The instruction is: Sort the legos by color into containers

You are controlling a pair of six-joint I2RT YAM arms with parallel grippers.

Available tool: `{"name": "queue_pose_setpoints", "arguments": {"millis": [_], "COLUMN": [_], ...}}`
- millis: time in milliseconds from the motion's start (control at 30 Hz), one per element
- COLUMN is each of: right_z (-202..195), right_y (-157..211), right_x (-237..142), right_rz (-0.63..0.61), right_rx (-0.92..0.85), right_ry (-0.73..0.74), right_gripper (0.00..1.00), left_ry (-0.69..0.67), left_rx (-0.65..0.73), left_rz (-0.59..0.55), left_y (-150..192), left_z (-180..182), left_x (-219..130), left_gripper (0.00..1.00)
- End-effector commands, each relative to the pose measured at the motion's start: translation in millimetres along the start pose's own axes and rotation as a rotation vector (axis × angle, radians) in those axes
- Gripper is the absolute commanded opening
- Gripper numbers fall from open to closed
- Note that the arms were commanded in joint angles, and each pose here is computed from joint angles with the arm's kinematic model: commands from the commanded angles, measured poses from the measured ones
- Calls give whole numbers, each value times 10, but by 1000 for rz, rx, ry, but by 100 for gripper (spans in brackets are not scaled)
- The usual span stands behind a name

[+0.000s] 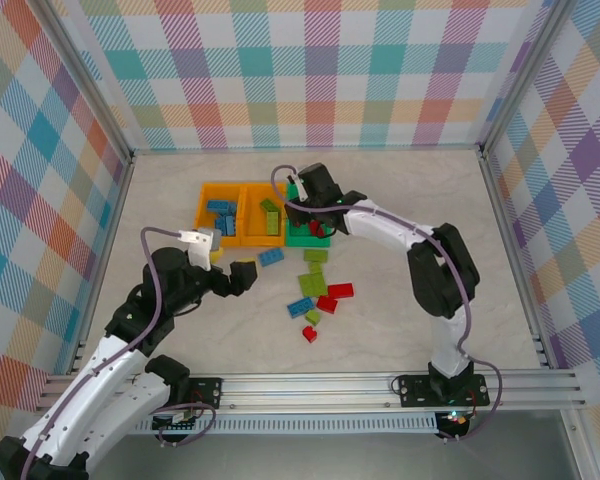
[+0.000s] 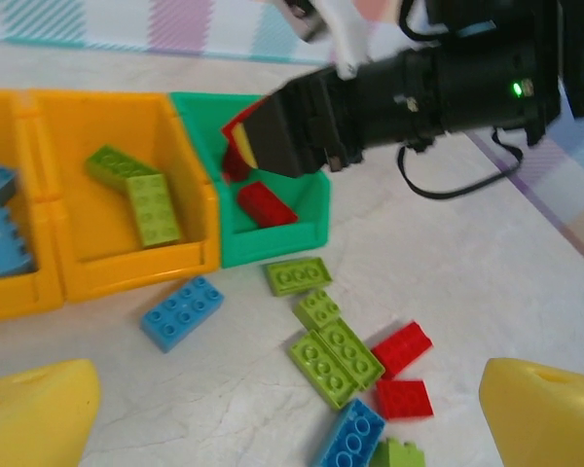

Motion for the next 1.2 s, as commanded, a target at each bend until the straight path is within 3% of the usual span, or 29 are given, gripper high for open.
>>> {"name": "queue_pose_setpoints", "arguments": {"millis": [0,267,433,633,767,900,1167], "right_z": [-75,-94,-6,55,27,-8,0], "right_y": [-121,-355,-355,110,564,903,1019], "right_x": [-36,-565,-1169,-1818,-2042,-2170,-2167], "right_rz": [9,-79,-171,-228,-180,-151,-146], "right_rx": [36,56,102,104,134,174,214], "right_ry": [21,-1,-114,-181,-144,-99,-107], "right_gripper": [56,69,76,100,100,100,100], "left_ry": [-140,-299,-358,-378,-355,-410,-427], "left_rx": [-220,-535,-504,-418,-409,-376,-325], "left_rz": [-75,-37,69,236,325,377,423], "left_y": [-86,152,367,758,1066,1330,1511], "left_z": [119,281,66,-329,-454,-344,-299], "left_x": [-68,200,595,1134,1441,1657,1899], "left_gripper": [100,98,96,88,80,75,69]}}
Point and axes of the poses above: each hand's point on the last joint's axis, 136 mm out from that joint toward the fingers, its own x axis out along the fingers, its own z axis along the line the jaws close on, y = z × x, the point moved 7 cm from there along -x, back along the fingers, and after that the axes turned 11 degrees about -x, right-handed, at the moved point
